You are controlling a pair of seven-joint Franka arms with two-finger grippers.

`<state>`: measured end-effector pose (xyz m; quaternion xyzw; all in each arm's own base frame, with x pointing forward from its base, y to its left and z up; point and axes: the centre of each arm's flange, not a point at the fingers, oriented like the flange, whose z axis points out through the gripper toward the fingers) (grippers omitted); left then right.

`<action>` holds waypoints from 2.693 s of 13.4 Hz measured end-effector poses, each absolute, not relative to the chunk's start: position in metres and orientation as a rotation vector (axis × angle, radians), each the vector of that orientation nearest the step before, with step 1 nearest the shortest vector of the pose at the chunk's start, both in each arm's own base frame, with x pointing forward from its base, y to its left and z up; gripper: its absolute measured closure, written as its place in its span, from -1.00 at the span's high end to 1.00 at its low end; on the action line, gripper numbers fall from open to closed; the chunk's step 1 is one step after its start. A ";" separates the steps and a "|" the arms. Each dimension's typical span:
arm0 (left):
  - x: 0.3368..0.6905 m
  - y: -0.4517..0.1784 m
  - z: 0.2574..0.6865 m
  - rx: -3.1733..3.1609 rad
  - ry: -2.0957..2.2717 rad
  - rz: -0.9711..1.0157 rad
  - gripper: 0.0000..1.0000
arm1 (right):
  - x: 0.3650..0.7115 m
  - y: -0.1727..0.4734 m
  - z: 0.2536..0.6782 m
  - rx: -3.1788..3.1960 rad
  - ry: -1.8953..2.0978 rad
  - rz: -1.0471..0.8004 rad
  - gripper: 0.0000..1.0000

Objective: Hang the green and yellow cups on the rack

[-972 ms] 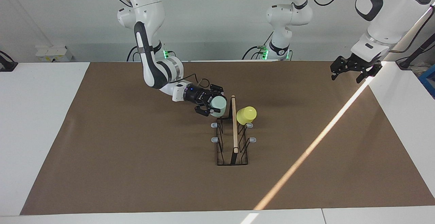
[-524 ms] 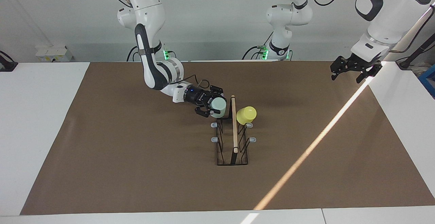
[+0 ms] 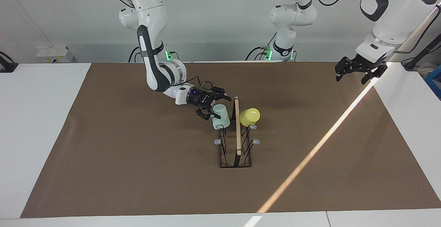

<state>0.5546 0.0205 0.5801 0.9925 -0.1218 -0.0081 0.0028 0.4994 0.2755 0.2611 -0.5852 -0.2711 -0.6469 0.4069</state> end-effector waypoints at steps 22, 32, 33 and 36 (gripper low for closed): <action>0.555 0.021 0.580 3.112 -0.382 -0.025 1.00 | 0.560 0.047 0.499 -1.931 -1.847 -0.480 1.00; 0.555 0.021 0.580 3.113 -0.382 -0.025 1.00 | 0.544 0.023 0.559 -2.759 -0.976 0.123 1.00; 0.555 0.021 0.580 3.112 -0.382 -0.025 1.00 | 0.542 0.026 0.564 -2.811 -0.814 0.158 1.00; 0.555 0.021 0.580 3.112 -0.382 -0.025 1.00 | 0.541 0.033 0.569 -2.888 -0.419 0.203 1.00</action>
